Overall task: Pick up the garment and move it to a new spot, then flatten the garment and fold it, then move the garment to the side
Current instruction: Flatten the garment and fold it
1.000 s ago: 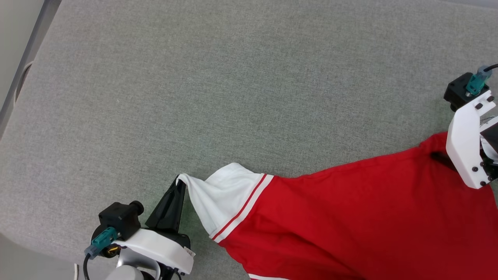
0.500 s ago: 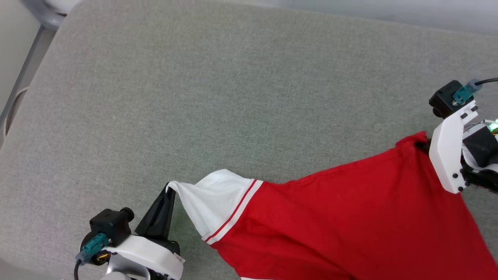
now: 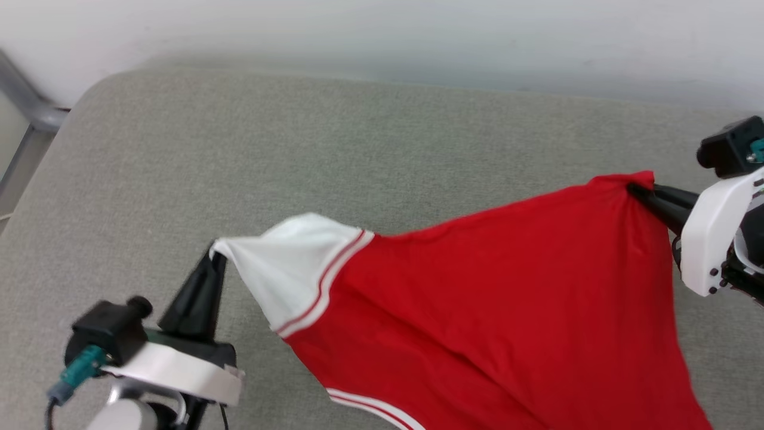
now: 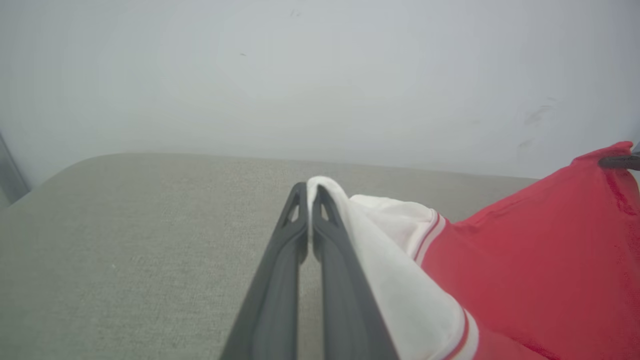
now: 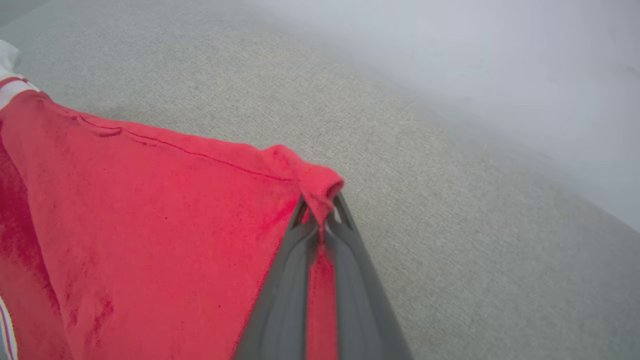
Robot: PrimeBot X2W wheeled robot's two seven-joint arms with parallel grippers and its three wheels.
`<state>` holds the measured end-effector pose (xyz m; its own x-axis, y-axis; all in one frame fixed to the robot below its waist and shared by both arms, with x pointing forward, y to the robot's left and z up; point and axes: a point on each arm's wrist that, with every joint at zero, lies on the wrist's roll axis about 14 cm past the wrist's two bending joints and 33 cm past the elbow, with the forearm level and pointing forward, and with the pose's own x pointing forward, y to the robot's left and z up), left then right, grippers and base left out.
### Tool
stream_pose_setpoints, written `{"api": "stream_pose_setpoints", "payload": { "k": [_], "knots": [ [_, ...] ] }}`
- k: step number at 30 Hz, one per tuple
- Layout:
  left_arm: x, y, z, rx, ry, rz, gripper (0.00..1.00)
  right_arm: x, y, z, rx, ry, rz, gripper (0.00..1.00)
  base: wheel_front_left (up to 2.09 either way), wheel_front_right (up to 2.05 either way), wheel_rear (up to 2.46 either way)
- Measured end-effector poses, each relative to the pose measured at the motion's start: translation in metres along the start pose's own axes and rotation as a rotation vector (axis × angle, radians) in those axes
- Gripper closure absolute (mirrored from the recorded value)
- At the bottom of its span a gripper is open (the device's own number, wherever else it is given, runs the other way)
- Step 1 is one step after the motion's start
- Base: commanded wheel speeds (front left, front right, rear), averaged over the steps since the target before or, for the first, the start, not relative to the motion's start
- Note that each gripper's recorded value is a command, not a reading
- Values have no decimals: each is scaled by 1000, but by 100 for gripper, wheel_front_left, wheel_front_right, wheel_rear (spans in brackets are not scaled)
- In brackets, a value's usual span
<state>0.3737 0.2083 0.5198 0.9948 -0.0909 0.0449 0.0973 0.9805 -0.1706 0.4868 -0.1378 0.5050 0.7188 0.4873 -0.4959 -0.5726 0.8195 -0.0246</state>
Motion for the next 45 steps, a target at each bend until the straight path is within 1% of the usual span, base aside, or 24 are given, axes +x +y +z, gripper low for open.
{"api": "stream_pose_setpoints", "payload": {
  "k": [7, 12, 16, 21, 24, 30, 34, 41, 45],
  "knots": [
    [27, -18, 88, 68, -243, -93, 100, -42, -15, 38, 6, -189, -74, 100, 0, 0, 0],
    [46, -43, 155, 116, -409, -192, 100, -72, -28, 73, -1, -326, -135, 100, 0, 0, 0],
    [57, -64, 201, 167, -507, -273, 100, -91, -37, 99, -10, -413, -178, 100, 0, 0, 0],
    [67, -86, 253, 222, -623, -335, 100, -114, -48, 140, -27, -542, -226, 100, 0, 0, 0],
    [74, -98, 277, 248, -672, -366, 100, -123, -51, 159, -37, -594, -242, 100, 0, 0, 0],
    [92, -113, 311, 252, -738, -406, 100, -129, -58, 185, -53, -652, -263, 100, 0, 0, 0],
    [112, -117, 321, 259, -742, -422, 100, -124, -66, 195, -55, -663, -273, 100, 0, 0, 0],
    [164, -119, 323, 241, -707, -440, 100, -97, -89, 214, -44, -660, -290, 100, 0, 0, 0],
    [200, -117, 324, 216, -694, -434, 100, -72, -108, 227, -49, -651, -311, 100, 0, 0, 0]
  ]
}}
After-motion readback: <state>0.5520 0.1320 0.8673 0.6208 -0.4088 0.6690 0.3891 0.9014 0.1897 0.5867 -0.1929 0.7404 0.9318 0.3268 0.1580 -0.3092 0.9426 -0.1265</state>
